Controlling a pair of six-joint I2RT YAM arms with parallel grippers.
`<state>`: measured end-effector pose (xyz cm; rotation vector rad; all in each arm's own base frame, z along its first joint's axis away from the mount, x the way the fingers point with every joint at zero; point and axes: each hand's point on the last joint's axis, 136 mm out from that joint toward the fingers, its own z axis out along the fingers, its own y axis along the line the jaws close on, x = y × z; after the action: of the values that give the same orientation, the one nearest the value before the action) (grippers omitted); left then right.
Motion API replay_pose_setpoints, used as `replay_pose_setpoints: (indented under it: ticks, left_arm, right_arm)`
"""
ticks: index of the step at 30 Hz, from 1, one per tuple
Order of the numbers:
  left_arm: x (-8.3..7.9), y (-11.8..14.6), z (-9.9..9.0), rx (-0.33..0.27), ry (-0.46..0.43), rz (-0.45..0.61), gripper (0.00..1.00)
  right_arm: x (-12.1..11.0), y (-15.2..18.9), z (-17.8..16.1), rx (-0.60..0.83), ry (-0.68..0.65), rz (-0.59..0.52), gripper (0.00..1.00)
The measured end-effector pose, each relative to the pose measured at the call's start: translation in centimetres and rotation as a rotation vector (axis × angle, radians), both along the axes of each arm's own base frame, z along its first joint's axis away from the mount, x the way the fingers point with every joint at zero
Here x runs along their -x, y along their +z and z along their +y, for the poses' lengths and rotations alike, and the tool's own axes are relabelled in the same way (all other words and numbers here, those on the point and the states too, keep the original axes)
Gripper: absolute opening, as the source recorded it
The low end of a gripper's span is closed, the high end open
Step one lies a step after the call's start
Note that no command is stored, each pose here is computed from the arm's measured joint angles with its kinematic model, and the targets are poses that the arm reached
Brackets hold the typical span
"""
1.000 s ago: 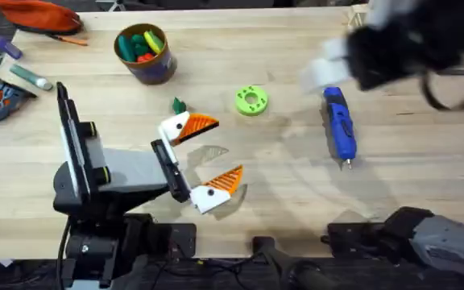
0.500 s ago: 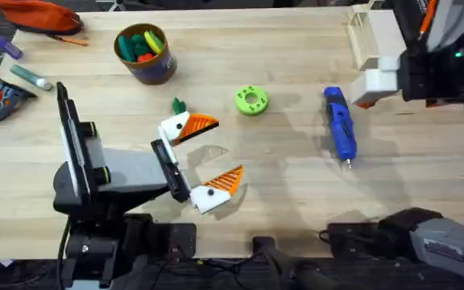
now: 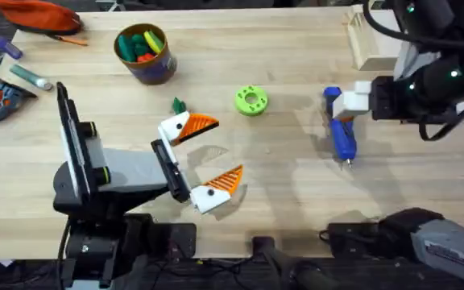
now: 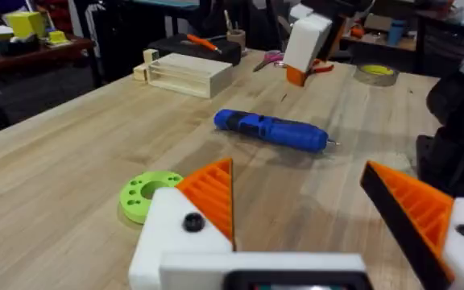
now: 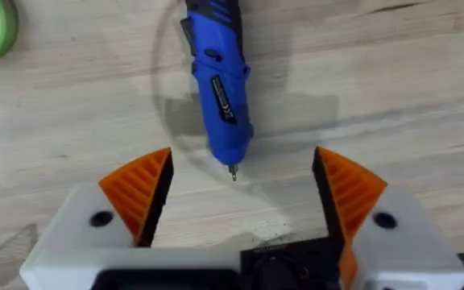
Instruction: Pick up the gripper from the table and insert it into the empty holder that is missing its gripper. Then pick up a screw, insert it into the mounting hole, and use the screwdriver to tighten it. Finally, clean up the table by picking up the vegetable and placing it into the bucket.
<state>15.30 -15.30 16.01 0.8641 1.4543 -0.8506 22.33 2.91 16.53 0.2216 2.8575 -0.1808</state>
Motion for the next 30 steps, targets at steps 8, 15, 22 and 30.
replay_pose_setpoints:
  ticks: [8,15,22,30]
  left_arm:
    - [0.00,0.00,0.00,0.000,0.000,0.000,0.985]
    - [0.01,0.00,0.00,0.000,0.000,0.001,0.825]
    - [0.01,0.00,0.00,-0.003,-0.001,-0.006,0.017]
    - [0.01,0.00,0.00,-0.003,-0.001,-0.007,0.015]
  right_arm:
    - [0.02,0.00,0.00,0.000,0.000,0.000,0.991]
    - [0.01,0.00,0.00,-0.001,-0.001,0.000,0.993]
    - [0.02,0.00,0.01,-0.002,-0.003,0.000,0.991]
    - [0.02,0.00,0.01,-0.002,-0.003,0.000,0.991]
